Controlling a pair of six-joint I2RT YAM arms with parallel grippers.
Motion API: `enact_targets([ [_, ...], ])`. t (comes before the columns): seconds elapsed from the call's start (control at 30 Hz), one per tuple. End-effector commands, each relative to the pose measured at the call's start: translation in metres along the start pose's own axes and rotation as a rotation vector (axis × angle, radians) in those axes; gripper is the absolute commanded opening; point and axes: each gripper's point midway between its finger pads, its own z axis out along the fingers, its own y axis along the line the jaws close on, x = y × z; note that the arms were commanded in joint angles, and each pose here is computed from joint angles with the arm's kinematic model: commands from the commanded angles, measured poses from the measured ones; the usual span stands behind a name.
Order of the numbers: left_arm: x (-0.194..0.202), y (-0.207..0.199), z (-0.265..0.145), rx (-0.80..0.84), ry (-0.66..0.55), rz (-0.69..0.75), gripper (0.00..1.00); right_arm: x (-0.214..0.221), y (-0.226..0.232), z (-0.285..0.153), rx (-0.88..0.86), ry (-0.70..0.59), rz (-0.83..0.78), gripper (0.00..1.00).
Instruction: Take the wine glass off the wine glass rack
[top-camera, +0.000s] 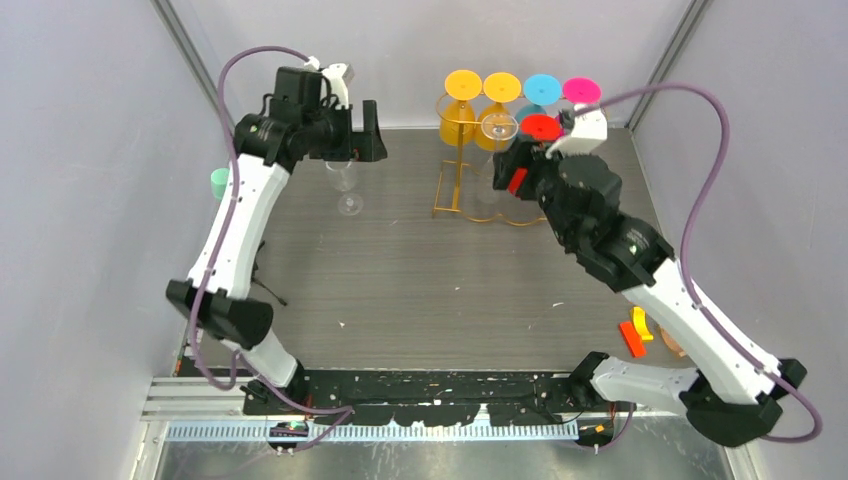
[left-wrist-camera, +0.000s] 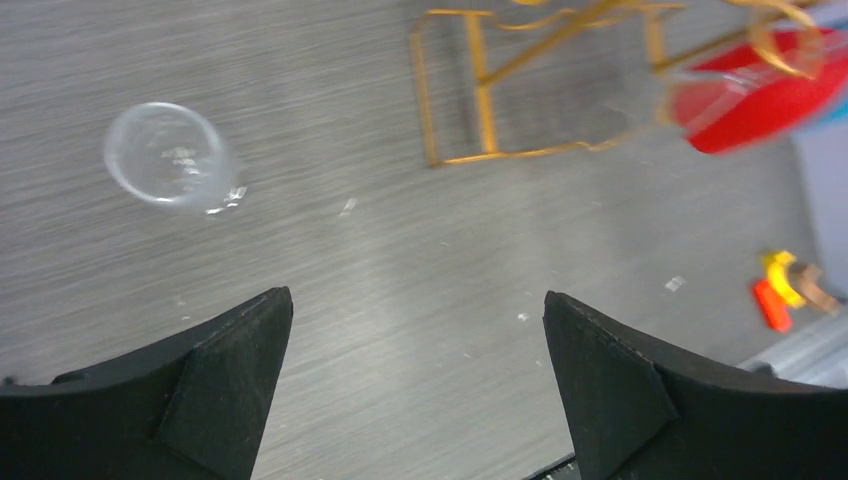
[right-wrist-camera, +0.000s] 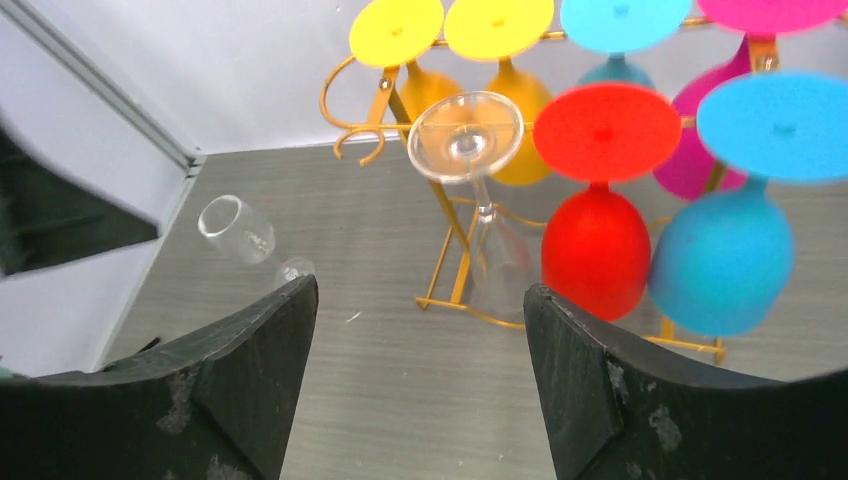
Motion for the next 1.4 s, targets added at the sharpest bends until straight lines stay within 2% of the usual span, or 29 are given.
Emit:
enact_targets([
  [0.0, -0.024, -0.064, -0.058, 0.333, -0.204, 0.048, 1.0, -0.028, 0.001, 0.018, 0.073, 0.005, -0.142, 0.81],
  [0.07, -0.023, -0.071, -0.074, 0.374, -0.255, 0.048, 1.0, -0.028, -0.006, 0.03, 0.121, 0.056, -0.124, 0.79],
  [0.13, -0.021, -0.075, -0.084, 0.401, -0.287, 0.052, 1.0, -0.029, -0.011, 0.046, 0.137, 0.086, -0.039, 0.76],
  [0.23, -0.013, -0.075, -0.095, 0.409, -0.307, 0.056, 1.0, -0.022, -0.017, 0.067, 0.113, 0.129, 0.163, 0.71],
  [0.33, -0.006, -0.073, -0.096, 0.405, -0.314, 0.055, 1.0, -0.016, -0.022, 0.078, 0.099, 0.138, 0.286, 0.68],
  [0.37, -0.003, -0.072, -0.095, 0.401, -0.314, 0.053, 1.0, -0.018, -0.025, 0.08, 0.106, 0.128, 0.337, 0.66],
  [0.5, 0.006, -0.073, -0.093, 0.42, -0.31, 0.023, 1.0, -0.025, -0.022, 0.082, 0.041, 0.043, 0.526, 0.51],
  [0.6, 0.012, -0.082, -0.098, 0.479, -0.3, 0.013, 1.0, -0.029, -0.025, 0.083, 0.036, -0.028, 0.635, 0.47],
  [1.0, 0.026, -0.086, -0.118, 0.518, -0.329, -0.002, 1.0, -0.019, -0.026, 0.099, 0.024, -0.068, 0.783, 0.46],
  [1.37, 0.02, -0.081, -0.146, 0.462, -0.395, 0.052, 1.0, -0.01, -0.03, 0.112, 0.031, -0.1, 0.851, 0.36],
])
